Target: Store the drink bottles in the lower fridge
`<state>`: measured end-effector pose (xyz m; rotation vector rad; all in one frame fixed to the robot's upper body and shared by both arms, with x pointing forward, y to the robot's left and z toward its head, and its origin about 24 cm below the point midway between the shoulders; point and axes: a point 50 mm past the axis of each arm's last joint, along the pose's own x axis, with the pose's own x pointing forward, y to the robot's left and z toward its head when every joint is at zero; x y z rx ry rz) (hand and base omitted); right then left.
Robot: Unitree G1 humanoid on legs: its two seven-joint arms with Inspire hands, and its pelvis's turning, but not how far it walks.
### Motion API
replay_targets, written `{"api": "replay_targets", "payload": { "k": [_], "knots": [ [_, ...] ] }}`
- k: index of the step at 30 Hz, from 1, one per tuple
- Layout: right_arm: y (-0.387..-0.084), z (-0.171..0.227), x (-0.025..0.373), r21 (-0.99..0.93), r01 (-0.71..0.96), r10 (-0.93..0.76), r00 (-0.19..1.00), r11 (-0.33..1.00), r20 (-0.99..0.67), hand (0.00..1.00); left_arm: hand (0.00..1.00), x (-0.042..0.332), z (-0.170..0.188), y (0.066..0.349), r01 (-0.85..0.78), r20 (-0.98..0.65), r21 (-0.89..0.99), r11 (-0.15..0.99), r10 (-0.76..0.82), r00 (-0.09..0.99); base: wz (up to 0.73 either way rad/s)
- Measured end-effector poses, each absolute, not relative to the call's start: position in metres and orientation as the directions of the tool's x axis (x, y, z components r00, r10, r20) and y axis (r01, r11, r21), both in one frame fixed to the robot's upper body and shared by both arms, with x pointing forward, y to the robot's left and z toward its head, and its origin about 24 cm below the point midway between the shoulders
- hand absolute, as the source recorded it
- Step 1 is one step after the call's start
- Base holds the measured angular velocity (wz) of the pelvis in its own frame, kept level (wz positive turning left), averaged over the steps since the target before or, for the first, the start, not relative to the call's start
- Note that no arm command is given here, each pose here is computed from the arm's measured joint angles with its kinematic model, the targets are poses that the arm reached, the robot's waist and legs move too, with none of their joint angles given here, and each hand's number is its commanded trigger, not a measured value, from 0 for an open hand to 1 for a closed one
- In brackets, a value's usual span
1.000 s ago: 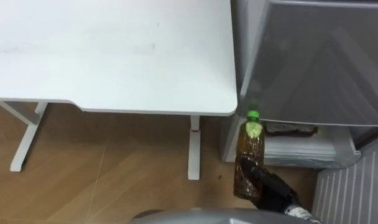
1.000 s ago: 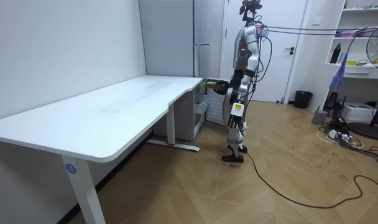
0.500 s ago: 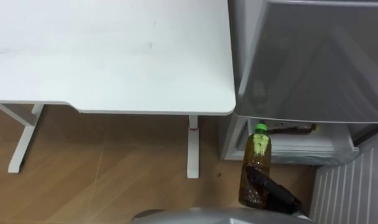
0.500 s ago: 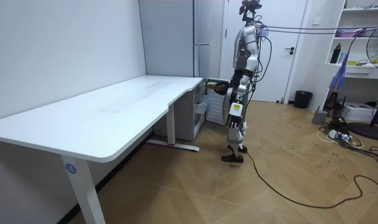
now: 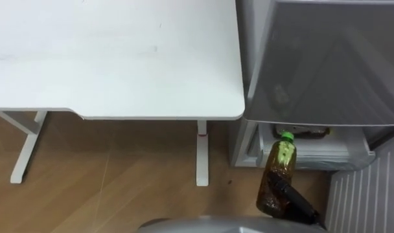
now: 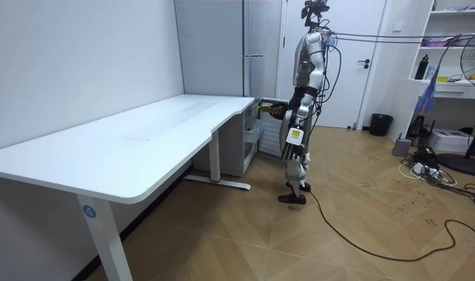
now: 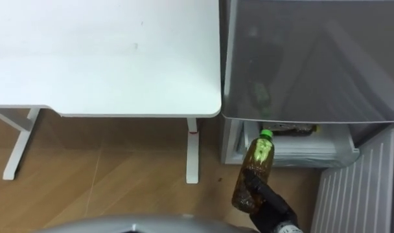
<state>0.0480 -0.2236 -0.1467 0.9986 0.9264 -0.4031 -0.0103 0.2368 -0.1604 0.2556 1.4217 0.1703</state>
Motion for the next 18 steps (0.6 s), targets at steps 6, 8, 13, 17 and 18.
{"api": "replay_targets", "payload": {
  "k": [6, 8, 13, 17, 18],
  "knots": [
    [-0.228, -0.147, 0.054, 0.516, 0.723, 0.038, 0.564, 0.459, -0.825, 1.0, 0.0, -0.009, -0.161, 0.234, 0.032, -0.953, 0.27, 0.962, 0.262, 0.152, 0.0],
    [-0.229, -0.147, 0.055, 0.502, 0.745, 0.016, 0.552, 0.439, -0.834, 1.0, 0.0, -0.009, -0.161, 0.234, 0.032, -0.953, 0.269, 0.962, 0.261, 0.155, 0.0],
    [-0.231, -0.147, 0.059, 0.484, 0.771, -0.019, 0.539, 0.414, -0.842, 1.0, 0.0, -0.009, -0.161, 0.233, 0.032, -0.954, 0.266, 0.964, 0.258, 0.156, 0.0],
    [-0.234, -0.145, 0.068, 0.483, 0.785, -0.053, 0.542, 0.388, -0.839, 1.0, 0.0, -0.009, -0.162, 0.228, 0.028, -0.956, 0.255, 0.967, 0.247, 0.159, 0.0],
    [-0.236, -0.144, 0.071, 0.484, 0.786, -0.067, 0.546, 0.386, -0.835, 1.0, 0.0, -0.008, -0.162, 0.228, 0.028, -0.956, 0.254, 0.967, 0.247, 0.16, 0.0]
  ]
}}
